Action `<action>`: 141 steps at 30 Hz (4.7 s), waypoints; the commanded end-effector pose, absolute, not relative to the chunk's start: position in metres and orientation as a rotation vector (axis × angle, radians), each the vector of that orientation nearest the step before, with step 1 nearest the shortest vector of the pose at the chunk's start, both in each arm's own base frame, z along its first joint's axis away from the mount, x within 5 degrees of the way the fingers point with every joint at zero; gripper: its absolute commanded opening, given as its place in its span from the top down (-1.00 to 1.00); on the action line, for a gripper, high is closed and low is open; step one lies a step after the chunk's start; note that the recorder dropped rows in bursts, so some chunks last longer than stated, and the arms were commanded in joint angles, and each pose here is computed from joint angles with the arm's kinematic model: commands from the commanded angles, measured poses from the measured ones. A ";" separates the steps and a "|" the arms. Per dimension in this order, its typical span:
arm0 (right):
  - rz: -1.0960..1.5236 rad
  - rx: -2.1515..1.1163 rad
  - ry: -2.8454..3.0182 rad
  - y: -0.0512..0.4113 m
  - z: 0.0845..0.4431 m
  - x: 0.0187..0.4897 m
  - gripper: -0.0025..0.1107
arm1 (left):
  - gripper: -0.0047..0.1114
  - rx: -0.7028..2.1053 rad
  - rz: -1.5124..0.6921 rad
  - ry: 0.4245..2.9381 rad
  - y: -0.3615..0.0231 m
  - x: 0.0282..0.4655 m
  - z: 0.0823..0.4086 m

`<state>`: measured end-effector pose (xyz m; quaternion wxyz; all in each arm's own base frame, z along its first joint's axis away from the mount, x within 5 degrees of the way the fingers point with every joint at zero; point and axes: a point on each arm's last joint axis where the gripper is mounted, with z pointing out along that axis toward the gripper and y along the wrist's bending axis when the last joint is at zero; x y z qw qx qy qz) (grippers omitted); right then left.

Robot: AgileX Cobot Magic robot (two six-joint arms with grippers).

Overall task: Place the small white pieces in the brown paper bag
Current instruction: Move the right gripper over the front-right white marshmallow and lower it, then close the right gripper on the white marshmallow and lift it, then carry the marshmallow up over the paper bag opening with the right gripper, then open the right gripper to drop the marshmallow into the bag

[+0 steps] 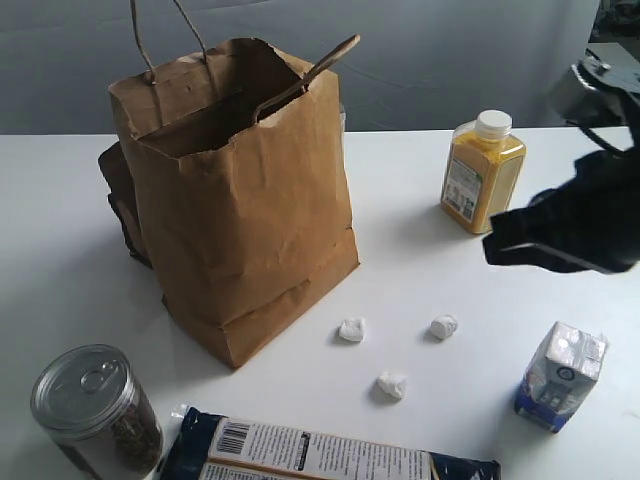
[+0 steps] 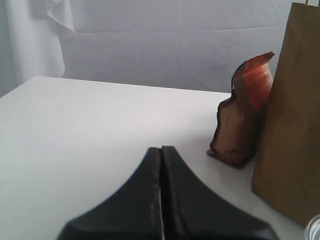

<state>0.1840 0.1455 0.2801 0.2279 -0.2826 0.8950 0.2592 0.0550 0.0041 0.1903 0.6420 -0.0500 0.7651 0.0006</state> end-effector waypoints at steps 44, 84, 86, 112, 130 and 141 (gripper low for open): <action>0.174 -0.754 3.047 0.218 0.117 0.290 0.23 | 0.92 -0.116 -0.014 1.738 0.004 0.055 0.190; 0.994 -1.099 2.124 0.308 0.347 0.103 0.96 | 0.92 -0.116 -0.014 1.738 0.004 0.055 0.190; 1.025 -1.067 2.068 0.319 0.361 0.108 0.96 | 0.92 -0.116 -0.014 1.738 0.004 0.055 0.190; 0.710 -0.751 2.119 0.376 0.365 0.201 0.24 | 0.92 -0.116 -0.014 1.738 0.004 0.055 0.190; 0.672 -0.759 2.133 0.374 0.363 0.201 -0.36 | 0.92 -0.116 -0.014 1.738 0.004 0.055 0.190; 0.716 -0.970 2.060 0.351 0.407 0.145 0.53 | 0.92 -0.116 -0.014 1.738 0.004 0.055 0.190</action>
